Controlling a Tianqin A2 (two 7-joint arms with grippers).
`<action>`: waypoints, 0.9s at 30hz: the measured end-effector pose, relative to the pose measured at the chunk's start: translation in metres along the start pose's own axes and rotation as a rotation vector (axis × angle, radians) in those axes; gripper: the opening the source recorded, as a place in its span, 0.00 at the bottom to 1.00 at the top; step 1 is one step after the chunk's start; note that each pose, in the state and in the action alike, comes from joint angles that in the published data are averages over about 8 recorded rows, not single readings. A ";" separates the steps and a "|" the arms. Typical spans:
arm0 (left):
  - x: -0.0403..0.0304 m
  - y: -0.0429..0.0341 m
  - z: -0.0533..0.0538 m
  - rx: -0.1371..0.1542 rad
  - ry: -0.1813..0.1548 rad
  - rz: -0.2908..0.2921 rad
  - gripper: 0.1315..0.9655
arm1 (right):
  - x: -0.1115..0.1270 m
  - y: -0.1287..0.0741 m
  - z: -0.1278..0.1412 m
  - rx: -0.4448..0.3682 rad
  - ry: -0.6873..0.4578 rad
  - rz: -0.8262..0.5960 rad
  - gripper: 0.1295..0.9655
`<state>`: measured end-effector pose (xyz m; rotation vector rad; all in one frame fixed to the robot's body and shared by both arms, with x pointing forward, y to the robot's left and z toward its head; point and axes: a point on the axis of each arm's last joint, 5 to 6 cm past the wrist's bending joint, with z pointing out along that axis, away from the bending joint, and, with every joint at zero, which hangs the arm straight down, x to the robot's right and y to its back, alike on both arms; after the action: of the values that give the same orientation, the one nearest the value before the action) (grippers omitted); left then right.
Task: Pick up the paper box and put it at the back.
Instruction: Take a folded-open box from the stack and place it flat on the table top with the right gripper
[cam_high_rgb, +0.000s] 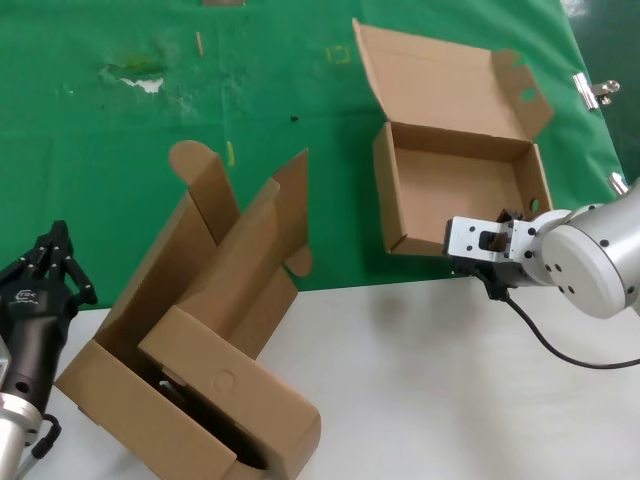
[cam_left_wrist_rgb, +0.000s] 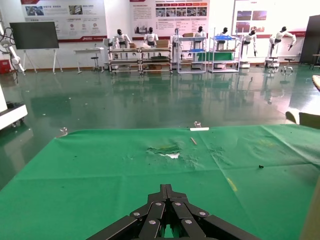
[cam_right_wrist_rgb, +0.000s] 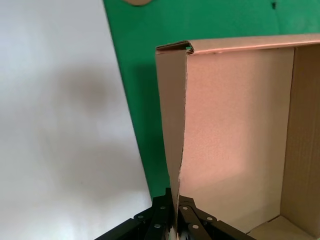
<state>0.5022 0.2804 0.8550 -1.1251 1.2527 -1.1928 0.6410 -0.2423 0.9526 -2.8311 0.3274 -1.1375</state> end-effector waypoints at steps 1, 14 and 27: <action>0.0000 0.0000 0.000 0.000 0.000 0.000 0.01 | 0.000 0.000 0.000 0.000 0.000 -0.012 0.01; 0.0000 0.0000 0.000 0.000 0.000 0.000 0.01 | 0.003 0.000 0.010 -0.003 0.033 -0.079 0.04; 0.0000 0.0000 0.000 0.000 0.000 0.000 0.01 | 0.006 -0.002 0.026 -0.029 0.045 -0.124 0.14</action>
<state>0.5022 0.2804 0.8550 -1.1251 1.2527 -1.1928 0.6639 -0.2416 0.9380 -2.8912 0.1741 -1.2299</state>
